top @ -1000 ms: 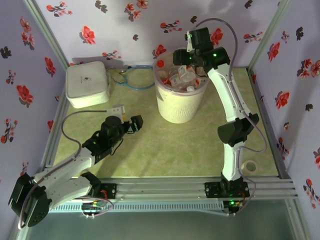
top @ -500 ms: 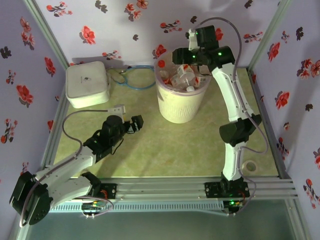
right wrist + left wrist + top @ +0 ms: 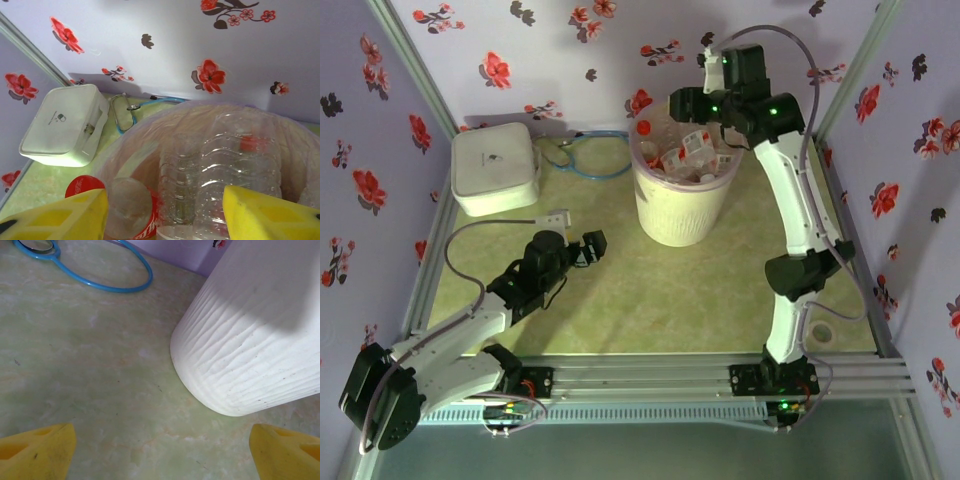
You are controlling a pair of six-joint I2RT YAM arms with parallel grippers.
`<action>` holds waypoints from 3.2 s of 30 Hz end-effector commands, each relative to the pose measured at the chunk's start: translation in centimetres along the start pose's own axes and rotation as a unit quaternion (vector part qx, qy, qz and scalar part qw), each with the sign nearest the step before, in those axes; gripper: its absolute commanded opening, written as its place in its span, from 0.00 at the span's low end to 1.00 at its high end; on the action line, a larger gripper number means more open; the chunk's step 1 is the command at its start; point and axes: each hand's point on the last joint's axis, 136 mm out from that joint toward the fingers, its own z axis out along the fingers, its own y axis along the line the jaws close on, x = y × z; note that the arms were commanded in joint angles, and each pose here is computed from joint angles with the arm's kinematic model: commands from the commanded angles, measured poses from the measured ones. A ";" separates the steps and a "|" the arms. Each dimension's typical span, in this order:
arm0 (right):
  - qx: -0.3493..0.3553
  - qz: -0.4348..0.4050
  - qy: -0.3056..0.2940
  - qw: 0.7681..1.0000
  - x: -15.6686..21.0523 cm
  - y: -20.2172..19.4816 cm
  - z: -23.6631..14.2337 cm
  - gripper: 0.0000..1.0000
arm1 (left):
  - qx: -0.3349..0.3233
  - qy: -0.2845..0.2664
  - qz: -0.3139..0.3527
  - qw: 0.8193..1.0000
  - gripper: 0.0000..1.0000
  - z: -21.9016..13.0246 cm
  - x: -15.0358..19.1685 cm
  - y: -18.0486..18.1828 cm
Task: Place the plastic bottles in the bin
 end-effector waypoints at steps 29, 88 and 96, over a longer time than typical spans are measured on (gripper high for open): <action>0.124 0.076 -0.114 0.983 -0.4 -9.8 -9.9 0.71 | -0.095 -0.061 0.079 0.990 0.94 -3.1 -7.0 4.5; 0.412 0.055 -0.157 0.896 30.4 -29.9 -3.1 0.99 | -0.308 -0.122 0.149 0.932 1.00 3.3 -5.4 25.3; 0.411 0.052 -0.159 0.896 30.3 -29.9 -3.1 0.99 | -0.309 -0.121 0.149 0.932 1.00 3.3 -5.4 25.3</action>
